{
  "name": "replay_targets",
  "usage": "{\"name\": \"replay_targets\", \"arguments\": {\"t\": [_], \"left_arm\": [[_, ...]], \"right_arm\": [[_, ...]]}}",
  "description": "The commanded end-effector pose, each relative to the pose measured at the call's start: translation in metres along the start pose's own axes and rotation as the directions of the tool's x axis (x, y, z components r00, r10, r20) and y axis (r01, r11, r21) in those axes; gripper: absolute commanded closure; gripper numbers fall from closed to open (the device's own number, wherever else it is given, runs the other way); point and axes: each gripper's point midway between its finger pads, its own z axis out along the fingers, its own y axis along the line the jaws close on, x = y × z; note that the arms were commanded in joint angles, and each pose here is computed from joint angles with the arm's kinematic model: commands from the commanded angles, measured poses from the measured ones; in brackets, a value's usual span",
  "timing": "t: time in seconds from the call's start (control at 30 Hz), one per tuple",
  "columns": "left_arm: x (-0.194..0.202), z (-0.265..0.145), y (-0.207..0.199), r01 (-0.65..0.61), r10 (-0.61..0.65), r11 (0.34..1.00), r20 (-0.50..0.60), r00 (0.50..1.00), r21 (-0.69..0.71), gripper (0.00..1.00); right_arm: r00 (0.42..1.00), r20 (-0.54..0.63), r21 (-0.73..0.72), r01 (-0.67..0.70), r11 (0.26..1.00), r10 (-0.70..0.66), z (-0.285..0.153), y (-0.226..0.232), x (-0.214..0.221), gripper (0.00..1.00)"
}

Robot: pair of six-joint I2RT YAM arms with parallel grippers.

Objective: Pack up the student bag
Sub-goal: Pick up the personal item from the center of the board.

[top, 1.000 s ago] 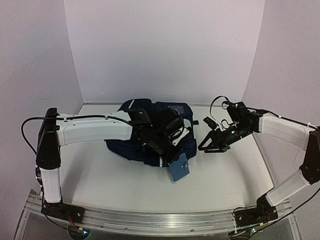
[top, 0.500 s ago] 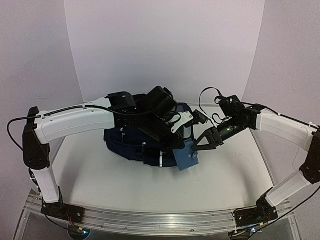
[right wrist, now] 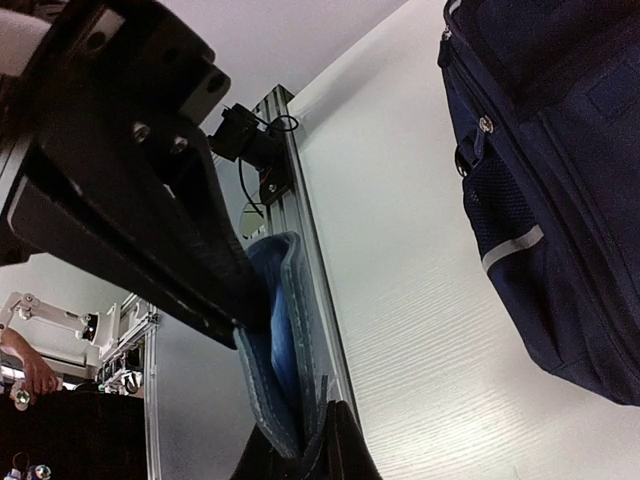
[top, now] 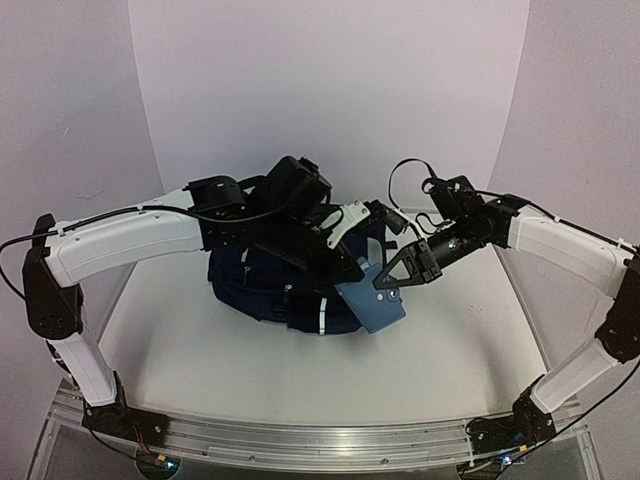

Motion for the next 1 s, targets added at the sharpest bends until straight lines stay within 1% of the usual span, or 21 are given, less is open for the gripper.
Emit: {"name": "replay_targets", "arguments": {"t": [0.0, 0.07, 0.1, 0.17, 0.2, 0.27, 0.3, 0.4, 0.47, 0.5, 0.57, 0.6, 0.63, 0.67, 0.7, 0.73, 0.77, 0.8, 0.87, 0.9, 0.97], "left_arm": [[-0.047, -0.050, 0.023, 0.117, -0.110, 0.993, 0.211, 0.971, -0.019, 0.66], [-0.045, -0.056, 0.028, 0.157, -0.147, 0.987, 0.212, 0.966, -0.030, 0.44], [-0.043, -0.058, 0.030, 0.182, -0.172, 0.983, 0.211, 0.962, -0.030, 0.35], [-0.036, -0.059, 0.033, 0.236, -0.229, 0.972, 0.192, 0.954, -0.016, 0.18], [-0.030, -0.057, 0.032, 0.255, -0.252, 0.967, 0.165, 0.954, -0.001, 0.12], [-0.020, -0.048, 0.027, 0.285, -0.287, 0.958, 0.099, 0.953, 0.035, 0.04], [-0.016, -0.044, 0.023, 0.296, -0.299, 0.954, 0.067, 0.952, 0.054, 0.02], [-0.007, -0.028, 0.015, 0.314, -0.315, 0.943, -0.007, 0.949, 0.109, 0.01], [-0.007, -0.022, 0.013, 0.319, -0.321, 0.938, -0.006, 0.947, 0.131, 0.02], [-0.008, -0.020, 0.012, 0.316, -0.320, 0.938, 0.004, 0.947, 0.142, 0.04], [-0.011, -0.018, 0.012, 0.314, -0.320, 0.937, 0.018, 0.947, 0.154, 0.11], [-0.012, -0.017, 0.012, 0.313, -0.320, 0.937, 0.024, 0.947, 0.157, 0.18], [-0.014, -0.017, 0.012, 0.312, -0.321, 0.937, 0.030, 0.947, 0.159, 0.27], [-0.019, -0.019, 0.013, 0.312, -0.323, 0.937, 0.050, 0.945, 0.158, 0.37], [-0.024, -0.020, 0.016, 0.318, -0.331, 0.936, 0.071, 0.941, 0.154, 0.50], [-0.029, -0.024, 0.018, 0.323, -0.340, 0.934, 0.098, 0.935, 0.155, 0.62], [-0.034, -0.027, 0.022, 0.333, -0.353, 0.930, 0.129, 0.927, 0.156, 0.73], [-0.039, -0.032, 0.026, 0.349, -0.372, 0.924, 0.156, 0.915, 0.159, 0.81], [-0.048, -0.041, 0.035, 0.376, -0.403, 0.913, 0.206, 0.892, 0.159, 0.93], [-0.051, -0.045, 0.039, 0.389, -0.416, 0.908, 0.225, 0.881, 0.155, 0.97], [-0.058, -0.052, 0.047, 0.416, -0.441, 0.897, 0.266, 0.857, 0.149, 1.00]], "right_arm": [[0.999, 0.036, -0.024, 0.019, 1.000, -0.018, -0.006, 0.017, -0.022, 1.00], [0.999, 0.042, -0.015, 0.021, 1.000, -0.020, -0.007, 0.017, -0.025, 1.00], [0.999, 0.045, -0.011, 0.023, 1.000, -0.023, -0.008, 0.018, -0.026, 1.00], [0.998, 0.049, -0.003, 0.029, 1.000, -0.029, -0.009, 0.018, -0.028, 1.00], [0.998, 0.049, 0.001, 0.032, 1.000, -0.032, -0.009, 0.018, -0.028, 1.00], [0.998, 0.052, 0.002, 0.038, 0.999, -0.038, -0.010, 0.019, -0.030, 1.00], [0.998, 0.054, 0.001, 0.040, 0.999, -0.040, -0.010, 0.020, -0.031, 1.00], [0.998, 0.058, 0.000, 0.039, 0.999, -0.039, -0.011, 0.022, -0.034, 1.00], [0.998, 0.061, -0.006, 0.033, 0.999, -0.033, -0.011, 0.024, -0.037, 1.00], [0.998, 0.061, -0.012, 0.027, 1.000, -0.026, -0.011, 0.025, -0.038, 1.00], [0.998, 0.067, -0.020, 0.022, 1.000, -0.020, -0.012, 0.030, -0.043, 1.00], [0.998, 0.069, -0.023, 0.014, 1.000, -0.013, -0.012, 0.032, -0.045, 1.00], [0.997, 0.073, -0.026, 0.003, 1.000, -0.001, -0.013, 0.034, -0.047, 0.98], [0.997, 0.078, -0.025, -0.012, 1.000, 0.014, -0.014, 0.035, -0.051, 0.93], [0.996, 0.081, -0.025, -0.032, 0.999, 0.034, -0.014, 0.035, -0.054, 0.85], [0.995, 0.085, -0.024, -0.053, 0.998, 0.055, -0.015, 0.035, -0.057, 0.76], [0.993, 0.092, -0.020, -0.074, 0.997, 0.076, -0.017, 0.034, -0.062, 0.64], [0.990, 0.106, -0.013, -0.091, 0.996, 0.092, -0.020, 0.034, -0.069, 0.55], [0.982, 0.138, -0.007, -0.126, 0.992, 0.126, -0.029, 0.032, -0.084, 0.39], [0.977, 0.155, -0.009, -0.144, 0.990, 0.144, -0.034, 0.031, -0.092, 0.35], [0.966, 0.193, -0.007, -0.172, 0.985, 0.170, -0.047, 0.028, -0.108, 0.32]]}}
